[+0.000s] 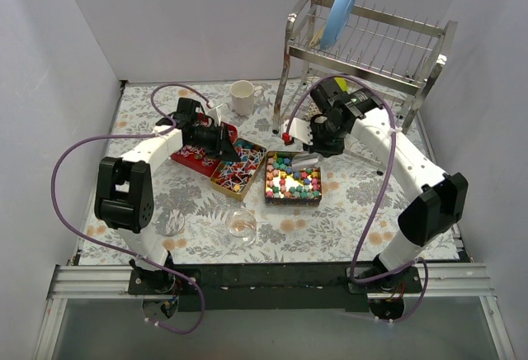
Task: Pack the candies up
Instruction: Scoop the fake candies from the storage box, then place the fake candies in the packing bottle.
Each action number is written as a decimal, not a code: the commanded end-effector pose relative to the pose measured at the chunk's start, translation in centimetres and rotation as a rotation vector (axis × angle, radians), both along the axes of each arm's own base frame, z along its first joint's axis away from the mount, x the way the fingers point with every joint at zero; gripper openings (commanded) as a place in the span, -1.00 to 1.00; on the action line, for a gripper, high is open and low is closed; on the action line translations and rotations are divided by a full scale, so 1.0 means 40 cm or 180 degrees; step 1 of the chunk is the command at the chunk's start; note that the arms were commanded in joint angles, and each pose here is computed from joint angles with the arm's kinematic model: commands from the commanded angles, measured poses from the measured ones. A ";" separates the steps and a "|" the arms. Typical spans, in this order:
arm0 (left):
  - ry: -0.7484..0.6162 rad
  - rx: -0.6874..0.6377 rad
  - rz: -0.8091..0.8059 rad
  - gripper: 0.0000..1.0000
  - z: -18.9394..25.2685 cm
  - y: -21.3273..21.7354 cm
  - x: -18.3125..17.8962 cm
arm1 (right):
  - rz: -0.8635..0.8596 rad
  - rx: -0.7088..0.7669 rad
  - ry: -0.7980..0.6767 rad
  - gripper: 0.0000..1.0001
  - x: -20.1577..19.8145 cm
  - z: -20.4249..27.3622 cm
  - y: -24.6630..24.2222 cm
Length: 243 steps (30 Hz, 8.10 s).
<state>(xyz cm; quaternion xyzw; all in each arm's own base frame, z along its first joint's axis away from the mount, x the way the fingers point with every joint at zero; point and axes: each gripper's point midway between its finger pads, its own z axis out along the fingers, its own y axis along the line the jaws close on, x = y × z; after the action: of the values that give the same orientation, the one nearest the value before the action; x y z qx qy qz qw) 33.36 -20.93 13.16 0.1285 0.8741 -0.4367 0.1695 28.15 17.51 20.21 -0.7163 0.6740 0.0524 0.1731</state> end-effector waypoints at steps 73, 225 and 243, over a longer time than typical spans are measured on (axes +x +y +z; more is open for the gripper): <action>-0.0074 -0.0314 -0.0561 -1.00 -0.122 -0.106 -0.124 | -0.1127 -0.1297 0.0621 -0.97 0.011 -0.243 -0.084; -0.0910 0.0451 0.1240 -0.12 0.148 0.316 0.038 | 0.0969 -0.0477 -0.0291 -0.97 -0.247 -0.024 0.164; -0.1098 0.0362 0.1371 -0.08 0.181 0.331 0.022 | 0.1632 -0.1557 -0.1237 -0.97 -0.222 0.010 0.214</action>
<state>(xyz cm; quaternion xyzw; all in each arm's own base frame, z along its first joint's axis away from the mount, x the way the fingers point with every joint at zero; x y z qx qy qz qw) 34.17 -8.00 18.42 0.0138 0.8767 -0.3161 0.3623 17.80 26.73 18.56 -0.8692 0.4677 -0.1265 0.0992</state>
